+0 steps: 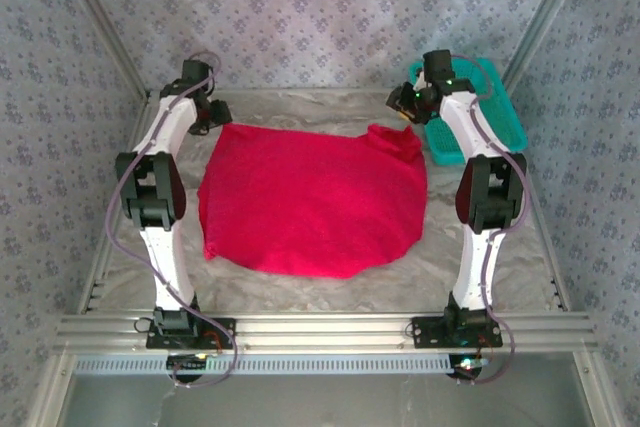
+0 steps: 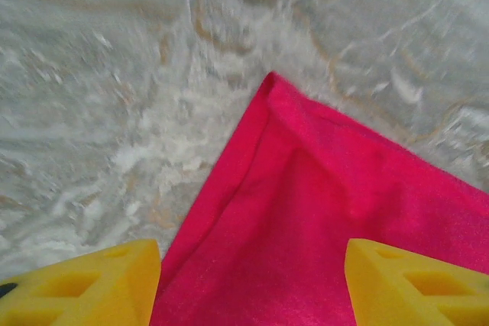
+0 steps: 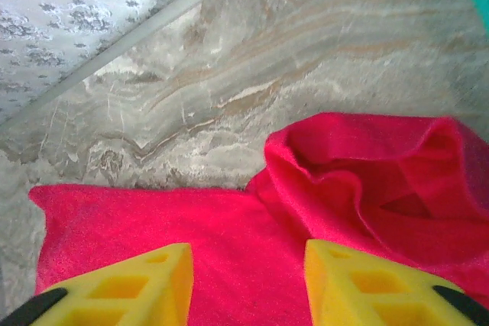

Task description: Fold the inside-out t-shirt

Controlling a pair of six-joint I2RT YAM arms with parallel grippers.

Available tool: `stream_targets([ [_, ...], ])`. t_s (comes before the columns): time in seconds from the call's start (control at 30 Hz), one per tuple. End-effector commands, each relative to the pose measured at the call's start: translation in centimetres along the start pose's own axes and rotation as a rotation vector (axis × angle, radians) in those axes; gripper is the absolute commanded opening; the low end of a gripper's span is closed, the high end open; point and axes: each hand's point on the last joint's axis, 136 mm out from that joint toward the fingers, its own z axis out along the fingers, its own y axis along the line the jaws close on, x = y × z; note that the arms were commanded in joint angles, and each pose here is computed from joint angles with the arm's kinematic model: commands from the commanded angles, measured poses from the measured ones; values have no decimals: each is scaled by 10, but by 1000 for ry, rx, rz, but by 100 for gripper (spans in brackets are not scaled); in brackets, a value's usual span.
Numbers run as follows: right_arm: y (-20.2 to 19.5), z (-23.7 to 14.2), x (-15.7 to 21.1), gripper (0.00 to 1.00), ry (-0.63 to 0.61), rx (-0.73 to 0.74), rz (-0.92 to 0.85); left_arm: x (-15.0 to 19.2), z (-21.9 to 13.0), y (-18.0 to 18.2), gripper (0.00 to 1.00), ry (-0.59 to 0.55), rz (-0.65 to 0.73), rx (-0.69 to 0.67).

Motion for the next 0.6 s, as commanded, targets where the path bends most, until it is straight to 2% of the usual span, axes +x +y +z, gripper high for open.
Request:
stream_targets([
  [0.0,1,-20,2,46,-21,83,-43,-13,-71,-17,65,-106,-14,62],
  [0.13,-7,-13,34,47,26,100,-68,48,-83,-51,65,-42,11,215],
  [0.3,-16,-15,114,46,146,111,-149,158,-89,-80,66,101,14,415],
  [0.47,-33,-38,195,47,242,156,-222,245,-78,-58,64,245,-38,437],
  [0.57,-52,-44,238,48,275,182,-220,271,-64,-33,64,267,-53,365],
])
